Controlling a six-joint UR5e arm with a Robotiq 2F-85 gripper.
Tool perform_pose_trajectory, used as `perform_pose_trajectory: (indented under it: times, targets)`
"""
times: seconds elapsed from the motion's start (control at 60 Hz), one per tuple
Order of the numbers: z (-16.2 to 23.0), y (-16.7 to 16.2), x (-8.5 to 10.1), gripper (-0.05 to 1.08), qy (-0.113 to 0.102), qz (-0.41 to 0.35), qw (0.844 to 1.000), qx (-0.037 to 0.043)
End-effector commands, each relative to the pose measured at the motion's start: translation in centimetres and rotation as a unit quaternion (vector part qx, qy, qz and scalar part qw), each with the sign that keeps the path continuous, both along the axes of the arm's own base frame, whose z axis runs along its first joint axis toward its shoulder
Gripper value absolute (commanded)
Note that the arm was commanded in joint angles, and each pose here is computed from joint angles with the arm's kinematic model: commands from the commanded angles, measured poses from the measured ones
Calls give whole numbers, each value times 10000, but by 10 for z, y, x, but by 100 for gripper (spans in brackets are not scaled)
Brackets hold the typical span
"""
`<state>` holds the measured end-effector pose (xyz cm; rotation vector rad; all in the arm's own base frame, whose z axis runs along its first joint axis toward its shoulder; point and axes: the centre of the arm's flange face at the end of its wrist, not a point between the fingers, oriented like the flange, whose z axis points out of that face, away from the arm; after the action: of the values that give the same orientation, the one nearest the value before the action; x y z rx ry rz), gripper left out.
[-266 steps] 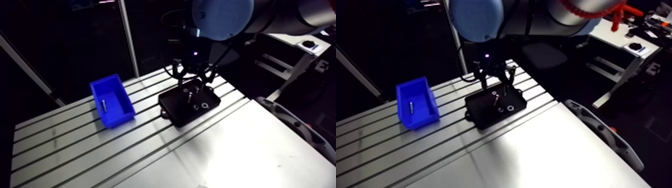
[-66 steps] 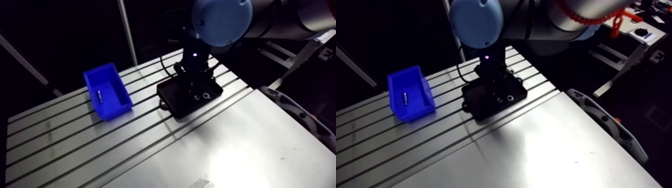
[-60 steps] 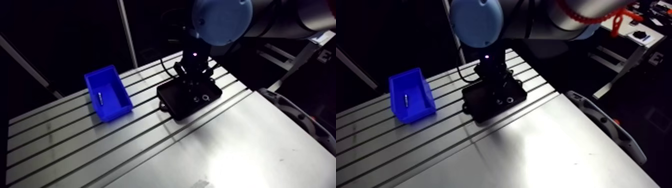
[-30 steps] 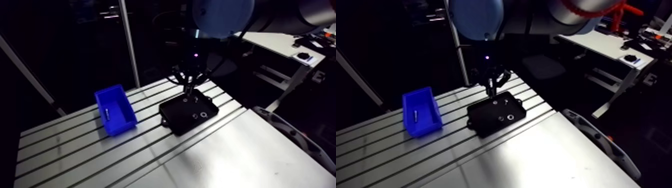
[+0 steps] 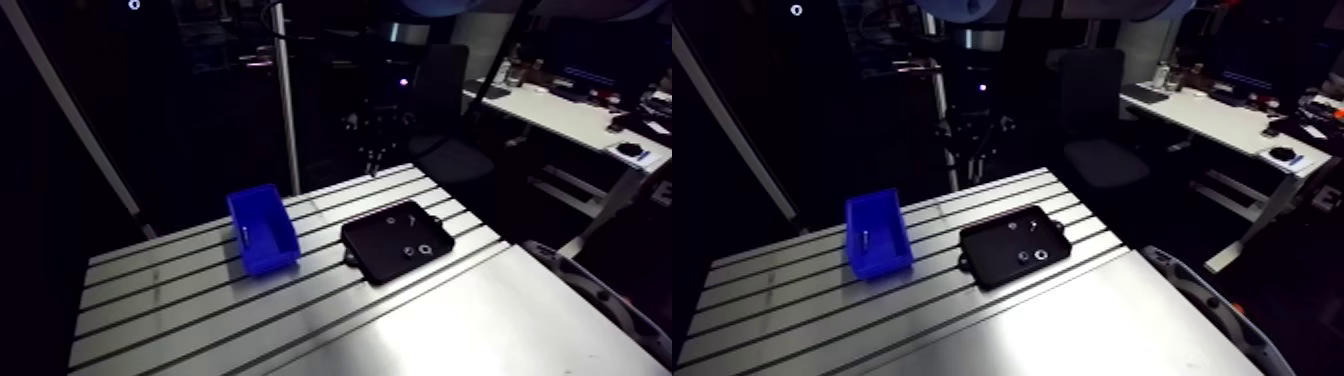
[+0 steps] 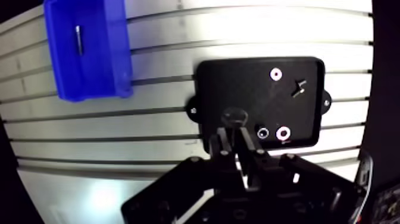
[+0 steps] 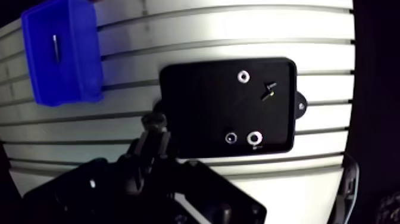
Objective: Pick up the M10 bolt from the tray and put it into the blue bin.
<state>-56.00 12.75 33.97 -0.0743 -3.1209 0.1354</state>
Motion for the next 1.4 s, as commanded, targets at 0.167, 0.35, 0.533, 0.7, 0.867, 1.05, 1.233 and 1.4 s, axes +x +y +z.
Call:
perform_pose_trajectory:
  times: [0.167,0.35,0.533,0.7,0.867,1.05,1.233,1.4]
  targets:
    - [30,-119,-41,108,569,5798,8128,-26]
    - [32,-129,-51,108,632,6721,7377,51]
    - [29,-163,-54,108,668,7217,6890,39]
    - [13,-180,-59,108,690,7393,6698,-117]
    - [-6,-185,-70,108,680,7405,6684,-149]
    - [-17,-187,-75,108,499,7397,6711,-11]
    - [-19,-191,-82,108,375,7352,6767,108]
    - [-25,-187,-81,108,122,7343,6783,236]
